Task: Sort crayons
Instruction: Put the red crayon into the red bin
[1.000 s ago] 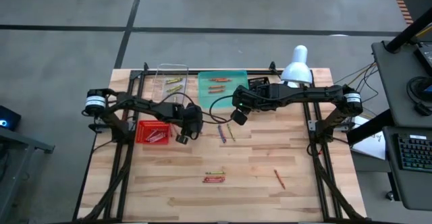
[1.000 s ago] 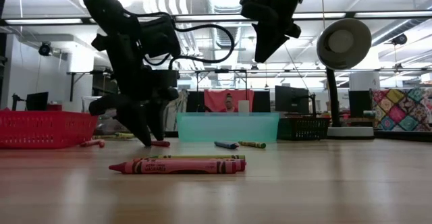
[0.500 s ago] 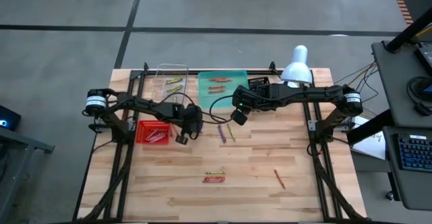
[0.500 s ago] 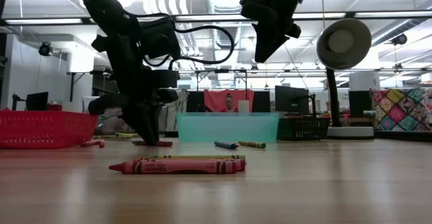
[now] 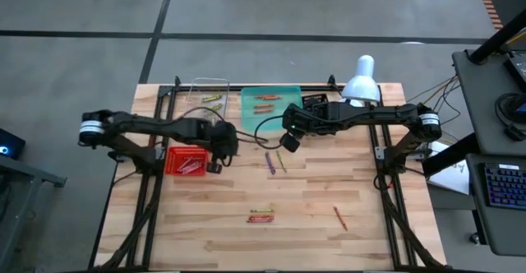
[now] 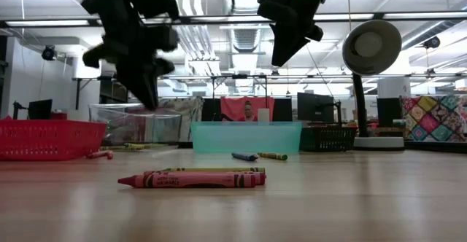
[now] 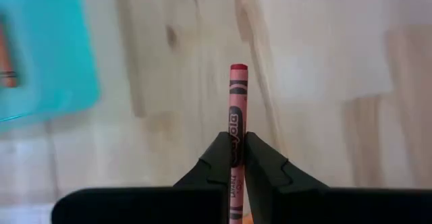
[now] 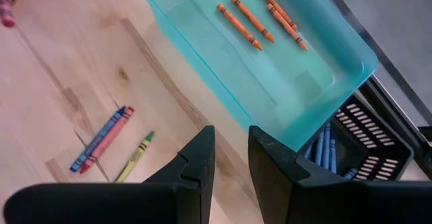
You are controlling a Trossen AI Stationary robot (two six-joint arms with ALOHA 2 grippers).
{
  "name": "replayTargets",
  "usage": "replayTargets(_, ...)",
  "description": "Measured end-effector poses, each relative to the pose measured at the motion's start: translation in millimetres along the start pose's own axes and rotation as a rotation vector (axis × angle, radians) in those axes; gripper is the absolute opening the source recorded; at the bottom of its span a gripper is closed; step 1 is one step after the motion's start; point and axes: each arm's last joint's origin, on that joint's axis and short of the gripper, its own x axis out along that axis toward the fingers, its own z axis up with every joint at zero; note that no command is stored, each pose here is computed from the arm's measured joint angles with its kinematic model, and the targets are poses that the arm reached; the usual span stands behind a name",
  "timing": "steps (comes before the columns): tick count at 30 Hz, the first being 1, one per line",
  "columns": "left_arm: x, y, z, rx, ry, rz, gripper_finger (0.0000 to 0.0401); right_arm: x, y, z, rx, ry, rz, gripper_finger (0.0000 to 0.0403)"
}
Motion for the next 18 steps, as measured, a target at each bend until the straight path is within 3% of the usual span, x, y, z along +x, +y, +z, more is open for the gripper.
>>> replayTargets(5, -37.6, -6.0, -10.3, -0.096, -0.051, 0.004, 0.0000, 0.1, 0.8, 1.9, 0.007, -0.021, 0.006, 0.0079)
replayTargets(11, -69.3, -16.6, -43.9, -0.314, 0.099, -0.027, 0.0000, 1.1, 1.1, 3.7, 0.019, -0.051, -0.009, 0.0079)
replayTargets(14, -72.4, -22.4, -61.3, -0.415, 0.205, -0.034, 0.0000, 3.4, 2.7, 5.1, 0.023, -0.061, -0.006, 0.0079)
replayTargets(18, -59.9, -28.5, -78.8, -0.438, 0.291, -0.040, 0.0000, 6.7, 4.2, 5.5, 0.023, -0.062, -0.005, 0.0079)
